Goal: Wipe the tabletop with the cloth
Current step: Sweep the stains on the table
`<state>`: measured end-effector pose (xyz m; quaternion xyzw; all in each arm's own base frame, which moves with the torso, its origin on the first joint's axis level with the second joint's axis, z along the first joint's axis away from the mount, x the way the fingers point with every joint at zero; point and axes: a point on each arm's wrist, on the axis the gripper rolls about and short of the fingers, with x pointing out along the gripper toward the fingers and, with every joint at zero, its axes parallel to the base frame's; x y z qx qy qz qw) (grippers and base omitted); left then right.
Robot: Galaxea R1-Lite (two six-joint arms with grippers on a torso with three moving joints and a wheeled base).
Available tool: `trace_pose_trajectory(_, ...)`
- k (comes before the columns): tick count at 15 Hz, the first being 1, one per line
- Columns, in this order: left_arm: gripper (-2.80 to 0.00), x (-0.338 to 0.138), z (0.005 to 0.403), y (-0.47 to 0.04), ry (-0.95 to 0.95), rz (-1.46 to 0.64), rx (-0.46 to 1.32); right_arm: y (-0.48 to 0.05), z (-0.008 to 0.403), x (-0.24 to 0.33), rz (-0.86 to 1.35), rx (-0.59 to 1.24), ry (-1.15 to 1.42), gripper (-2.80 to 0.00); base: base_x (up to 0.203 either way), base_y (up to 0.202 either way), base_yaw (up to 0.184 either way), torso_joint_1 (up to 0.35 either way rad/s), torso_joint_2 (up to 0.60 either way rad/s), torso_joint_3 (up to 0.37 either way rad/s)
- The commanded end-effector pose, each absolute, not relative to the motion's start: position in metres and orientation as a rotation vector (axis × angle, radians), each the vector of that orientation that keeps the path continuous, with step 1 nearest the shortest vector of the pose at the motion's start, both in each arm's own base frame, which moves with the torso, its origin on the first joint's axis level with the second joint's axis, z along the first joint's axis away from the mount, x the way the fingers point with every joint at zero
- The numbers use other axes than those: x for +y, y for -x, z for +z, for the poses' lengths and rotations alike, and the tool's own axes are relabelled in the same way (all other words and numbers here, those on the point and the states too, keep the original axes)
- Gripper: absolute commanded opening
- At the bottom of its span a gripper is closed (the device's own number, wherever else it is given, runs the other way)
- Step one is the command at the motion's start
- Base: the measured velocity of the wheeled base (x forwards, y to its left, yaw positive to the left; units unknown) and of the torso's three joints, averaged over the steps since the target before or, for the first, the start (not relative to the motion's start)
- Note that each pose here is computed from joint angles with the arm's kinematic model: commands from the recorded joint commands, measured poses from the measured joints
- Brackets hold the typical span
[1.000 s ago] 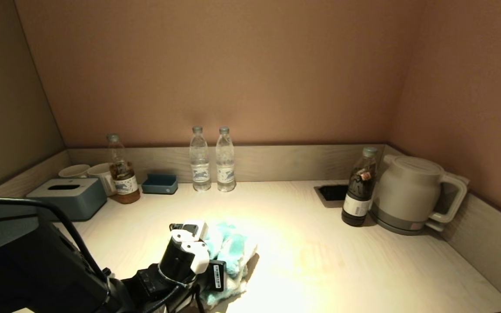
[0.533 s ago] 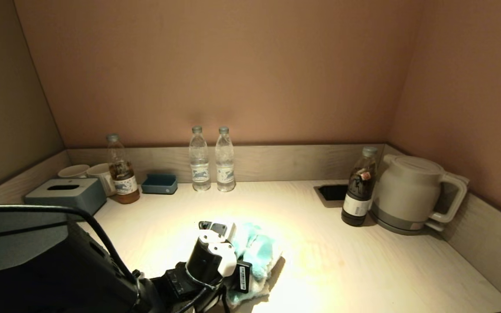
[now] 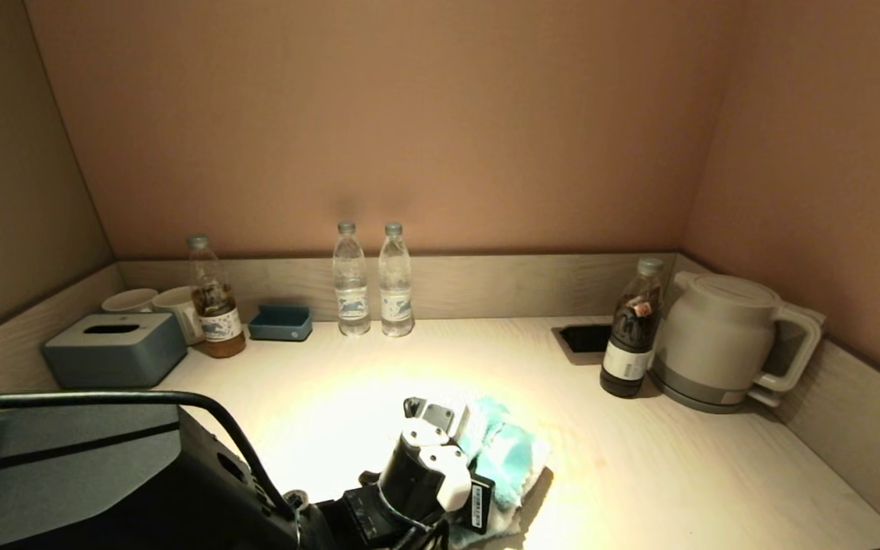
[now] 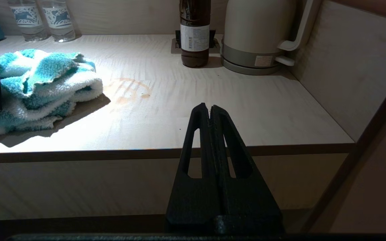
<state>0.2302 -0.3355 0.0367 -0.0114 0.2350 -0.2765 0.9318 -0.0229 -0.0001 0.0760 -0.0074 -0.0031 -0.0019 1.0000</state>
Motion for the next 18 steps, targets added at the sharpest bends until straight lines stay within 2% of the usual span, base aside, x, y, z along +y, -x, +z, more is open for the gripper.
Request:
trace_pose_trajectory(1,-2.80,-0.348,0.036,-0.232,0.014,-0.587,0.453,0.023,0.076,0.000,-0.005,-0.006,0.015,-2.80,0.000,0.000,0.000,0.000,0.00,0.000)
trace_pose_trajectory(18,-2.80,-0.427,0.025,-0.220,-0.063,-0.753,0.301,0.023,0.076,0.000,-0.003,-0.006,0.015,-2.80,0.000,0.000,0.000,0.000,0.00,0.000)
